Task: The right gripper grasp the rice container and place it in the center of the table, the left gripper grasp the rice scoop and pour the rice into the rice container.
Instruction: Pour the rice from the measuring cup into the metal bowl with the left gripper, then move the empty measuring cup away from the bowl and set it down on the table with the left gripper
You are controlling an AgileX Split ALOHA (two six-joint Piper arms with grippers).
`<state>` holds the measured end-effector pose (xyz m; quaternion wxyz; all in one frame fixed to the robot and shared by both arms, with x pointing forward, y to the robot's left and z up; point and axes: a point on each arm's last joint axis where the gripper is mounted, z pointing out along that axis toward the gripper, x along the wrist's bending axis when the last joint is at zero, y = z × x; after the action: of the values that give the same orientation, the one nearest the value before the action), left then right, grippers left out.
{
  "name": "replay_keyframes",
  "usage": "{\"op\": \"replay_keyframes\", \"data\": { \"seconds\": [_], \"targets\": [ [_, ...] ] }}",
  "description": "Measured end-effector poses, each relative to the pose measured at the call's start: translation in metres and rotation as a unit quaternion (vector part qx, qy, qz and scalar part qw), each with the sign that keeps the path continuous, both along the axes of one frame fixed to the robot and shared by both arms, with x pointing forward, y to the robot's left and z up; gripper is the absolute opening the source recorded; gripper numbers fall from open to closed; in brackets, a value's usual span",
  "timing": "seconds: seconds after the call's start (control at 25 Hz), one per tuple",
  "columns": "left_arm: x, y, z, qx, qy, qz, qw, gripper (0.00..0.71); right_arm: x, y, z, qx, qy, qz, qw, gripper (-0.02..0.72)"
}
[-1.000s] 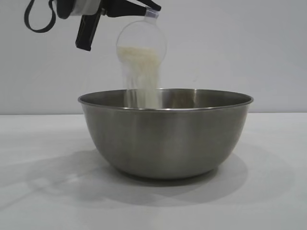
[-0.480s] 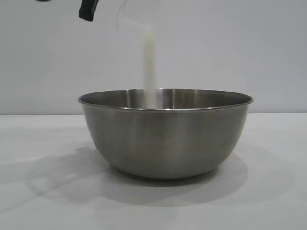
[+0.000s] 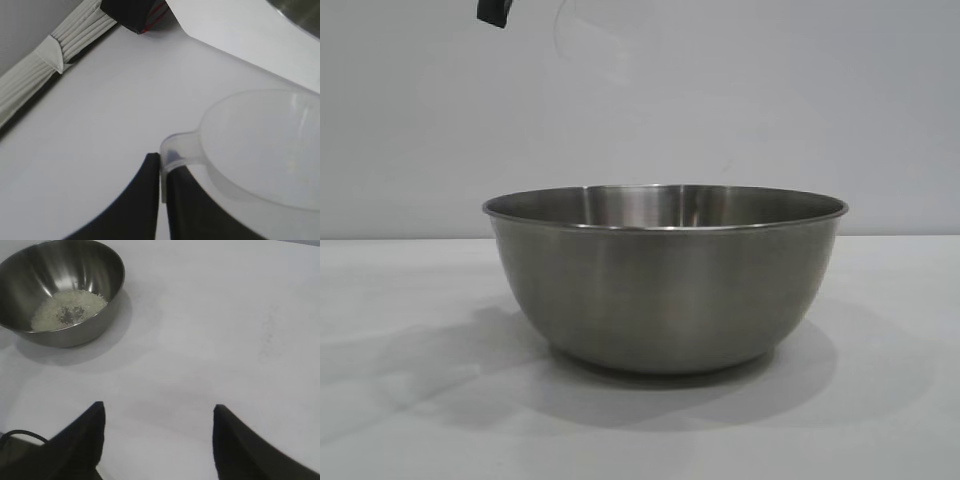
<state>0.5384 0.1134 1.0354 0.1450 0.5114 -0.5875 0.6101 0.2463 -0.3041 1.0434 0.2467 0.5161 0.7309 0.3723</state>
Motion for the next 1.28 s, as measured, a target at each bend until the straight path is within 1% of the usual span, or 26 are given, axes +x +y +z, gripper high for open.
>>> {"op": "replay_keyframes", "data": {
  "seconds": [0.12,0.16,0.2,0.24,0.28,0.32,0.36,0.4,0.44,0.48,0.52,0.56,0.64,0.68,0.76,0.8,0.84,0.88,0.92,1.0,1.04,1.12,1.2,1.24,1.28],
  "targets": [
    [0.009,-0.003,-0.019,-0.034,0.083,0.028,0.996,0.0,0.0,0.0,0.0,0.0,0.0,0.0,1.0,0.433],
    [0.013,-0.004,-0.031,-0.044,0.117,0.041,0.991,0.0,0.0,0.0,0.0,0.0,0.0,0.0,1.0,0.433],
    [0.017,-0.004,-0.044,-0.061,0.161,0.06,0.983,0.0,0.0,0.0,0.0,0.0,0.0,0.0,1.0,0.433],
    [0.021,-0.004,-0.057,-0.08,0.208,0.081,0.972,0.0,0.0,0.0,0.0,0.0,0.0,0.0,1.0,0.433],
    [0.024,-0.004,-0.066,-0.103,0.252,0.101,0.957,0.0,0.0,0.0,0.0,0.0,0.0,0.0,1.0,0.433],
    [0.027,-0.004,-0.073,-0.133,0.295,0.119,0.939,0.0,0.0,0.0,0.0,-0.001,0.0,0.0,1.0,0.433],
    [0.029,-0.005,-0.076,-0.178,0.341,0.134,0.913,0.0,0.0,0.0,0.0,-0.001,0.0,0.0,1.0,0.433],
    [0.031,-0.005,-0.075,-0.231,0.385,0.145,0.882,0.0,0.0,0.0,0.0,-0.001,0.0,0.0,1.0,0.433],
    [0.033,-0.005,-0.071,-0.28,0.417,0.149,0.852,0.0,0.0,0.0,0.0,-0.001,0.0,0.0,1.0,0.433],
    [0.035,-0.004,-0.065,-0.338,0.449,0.15,0.813,0.0,0.0,0.0,0.0,-0.001,0.0,0.0,1.0,0.433],
    [0.037,-0.002,-0.059,-0.391,0.473,0.149,0.775,0.0,0.0,0.0,0.0,-0.001,0.0,0.0,1.0,0.433],
    [0.039,-0.001,-0.054,-0.43,0.491,0.144,0.744,0.0,0.0,0.0,0.0,-0.001,0.0,0.0,1.0,0.433],
    [0.042,0.004,-0.044,-0.496,0.515,0.139,0.685,0.0,0.0,0.0,0.0,-0.001,0.0,0.0,1.0,0.433],
    [0.043,0.006,-0.039,-0.523,0.524,0.133,0.659,0.0,0.0,0.0,0.0,-0.001,0.0,0.0,1.0,0.433],
    [0.044,0.01,-0.027,-0.565,0.532,0.124,0.618,0.0,0.0,0.0,0.0,-0.001,0.0,0.0,1.0,0.433],
    [0.044,0.013,-0.021,-0.582,0.531,0.122,0.603,0.0,0.0,0.0,0.0,-0.001,0.0,0.0,1.0,0.433],
    [0.045,0.017,-0.018,-0.595,0.529,0.123,0.593,0.0,0.0,0.0,0.0,-0.001,0.0,0.0,1.0,0.433],
    [0.047,0.022,-0.015,-0.608,0.526,0.125,0.582,0.0,0.0,0.0,0.0,-0.001,0.0,0.0,1.0,0.433],
    [0.049,0.03,-0.016,-0.621,0.527,0.132,0.566,0.0,0.0,0.0,0.0,-0.001,0.0,0.0,1.0,0.433],
    [0.052,0.051,-0.022,-0.647,0.531,0.148,0.527,0.0,0.0,0.0,0.0,-0.001,0.0,0.0,1.0,0.433],
    [0.052,0.065,-0.03,-0.66,0.532,0.162,0.506,0.0,0.0,0.0,0.0,-0.001,0.0,0.0,1.0,0.433],
    [0.046,0.092,-0.047,-0.687,0.531,0.189,0.459,0.0,0.0,0.0,0.0,-0.001,0.0,0.0,1.0,0.433],
    [0.034,0.121,-0.068,-0.707,0.523,0.228,0.417,0.0,0.0,0.0,0.0,-0.001,0.0,0.0,1.0,0.433],
    [0.028,0.133,-0.077,-0.717,0.516,0.247,0.398,0.0,0.0,0.0,0.0,-0.001,0.0,0.0,1.0,0.433],
    [0.019,0.142,-0.088,-0.719,0.515,0.27,0.381,0.0,0.0,0.0,0.0,-0.001,0.0,0.0,1.0,0.433]
  ]
}}
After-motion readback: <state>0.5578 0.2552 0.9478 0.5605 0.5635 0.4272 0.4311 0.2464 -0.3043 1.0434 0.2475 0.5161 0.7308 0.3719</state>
